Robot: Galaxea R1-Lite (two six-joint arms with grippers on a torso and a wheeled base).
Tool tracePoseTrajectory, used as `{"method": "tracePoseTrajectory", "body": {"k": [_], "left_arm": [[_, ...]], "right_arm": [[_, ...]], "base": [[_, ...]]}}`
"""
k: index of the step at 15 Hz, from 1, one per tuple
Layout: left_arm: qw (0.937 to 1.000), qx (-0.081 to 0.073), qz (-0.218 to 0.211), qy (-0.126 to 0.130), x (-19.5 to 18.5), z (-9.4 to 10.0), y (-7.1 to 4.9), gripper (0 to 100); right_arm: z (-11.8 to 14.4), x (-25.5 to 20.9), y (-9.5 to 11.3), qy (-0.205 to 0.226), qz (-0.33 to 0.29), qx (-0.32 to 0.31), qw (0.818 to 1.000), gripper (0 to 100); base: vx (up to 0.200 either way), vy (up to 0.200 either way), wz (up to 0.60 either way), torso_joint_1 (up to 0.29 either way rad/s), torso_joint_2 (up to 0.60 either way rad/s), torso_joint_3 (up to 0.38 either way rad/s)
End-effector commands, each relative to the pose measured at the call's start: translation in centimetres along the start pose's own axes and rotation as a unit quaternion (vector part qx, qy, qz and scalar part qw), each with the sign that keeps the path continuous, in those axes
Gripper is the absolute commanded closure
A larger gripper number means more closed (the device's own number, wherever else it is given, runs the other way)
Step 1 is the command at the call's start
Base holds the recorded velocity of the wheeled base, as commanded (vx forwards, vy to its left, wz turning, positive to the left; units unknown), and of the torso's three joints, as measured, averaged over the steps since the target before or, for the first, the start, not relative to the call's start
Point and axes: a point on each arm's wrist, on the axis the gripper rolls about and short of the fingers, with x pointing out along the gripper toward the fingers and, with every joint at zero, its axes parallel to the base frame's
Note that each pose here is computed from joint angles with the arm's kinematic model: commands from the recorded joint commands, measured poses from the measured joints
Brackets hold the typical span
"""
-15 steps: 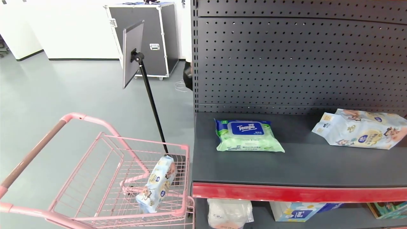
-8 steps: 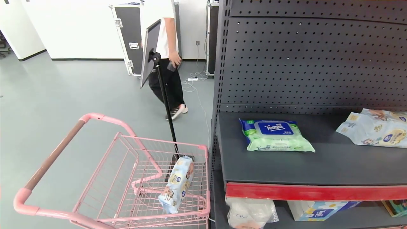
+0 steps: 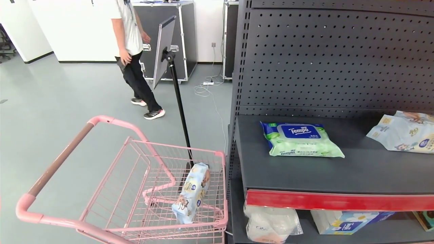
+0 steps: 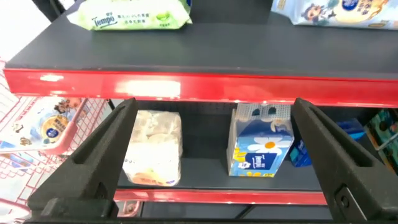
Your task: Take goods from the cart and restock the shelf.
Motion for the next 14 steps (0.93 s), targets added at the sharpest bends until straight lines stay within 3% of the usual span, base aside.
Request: {"method": "tracePoseTrajectory", "body": {"k": [1,14], "left_arm": [[1.0,-0.001,0.0,0.001,0.01,0.0,0.0,0],[1.0,0.0,0.0,0.0,0.01,0.02,0.0,0]], "right_arm": [[0.0,0.0,0.0,0.0,0.0,0.0,1.0,0],[-0.04,0.02,0.0,0.001,-0.001,-0.002,1.0,0]], "base": [[0.0,0.0,0.0,-0.144,0.36,0.212],[0.0,0.0,0.0,-0.146,0.37,0.219]]}}
